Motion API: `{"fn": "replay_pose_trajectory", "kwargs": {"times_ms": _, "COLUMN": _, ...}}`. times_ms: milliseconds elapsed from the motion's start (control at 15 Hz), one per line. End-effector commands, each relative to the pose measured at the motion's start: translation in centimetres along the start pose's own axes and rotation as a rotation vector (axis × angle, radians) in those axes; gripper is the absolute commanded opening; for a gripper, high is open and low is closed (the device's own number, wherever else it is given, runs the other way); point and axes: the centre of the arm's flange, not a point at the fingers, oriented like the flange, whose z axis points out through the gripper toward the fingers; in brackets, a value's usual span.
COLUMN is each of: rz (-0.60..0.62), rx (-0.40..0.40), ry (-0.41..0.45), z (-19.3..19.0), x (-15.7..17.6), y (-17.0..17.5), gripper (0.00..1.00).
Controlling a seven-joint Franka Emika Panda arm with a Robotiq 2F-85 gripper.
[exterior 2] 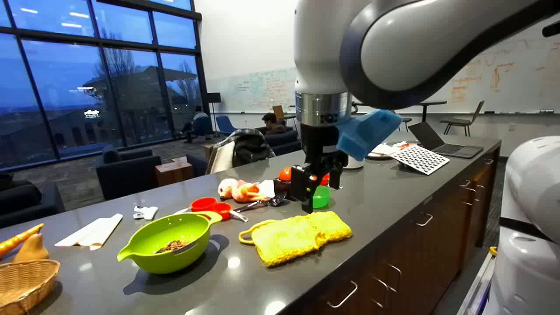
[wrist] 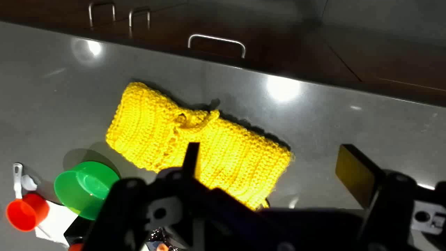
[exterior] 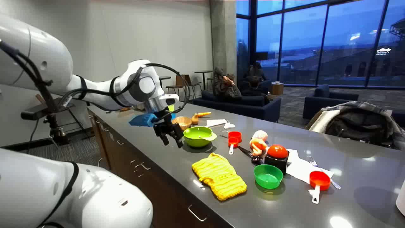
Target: Press the orange button.
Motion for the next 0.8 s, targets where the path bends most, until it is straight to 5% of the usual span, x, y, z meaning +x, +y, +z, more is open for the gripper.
{"fn": "replay_pose_trajectory", "kwargs": {"times_ms": 0, "rz": 0.0, "rx": 0.0, "ry": 0.0, "z": 0.0, "x": 0.0, "y": 0.0, "gripper": 1.0}}
{"fn": "replay_pose_trajectory", "kwargs": {"times_ms": 533, "rz": 0.0, "rx": 0.0, "ry": 0.0, "z": 0.0, "x": 0.0, "y": 0.0, "gripper": 1.0}}
{"fn": "replay_pose_trajectory", "kwargs": {"times_ms": 733, "rz": 0.078, "rx": 0.024, "ry": -0.021, "z": 1.2, "x": 0.8, "y": 2.7, "gripper": 1.0}}
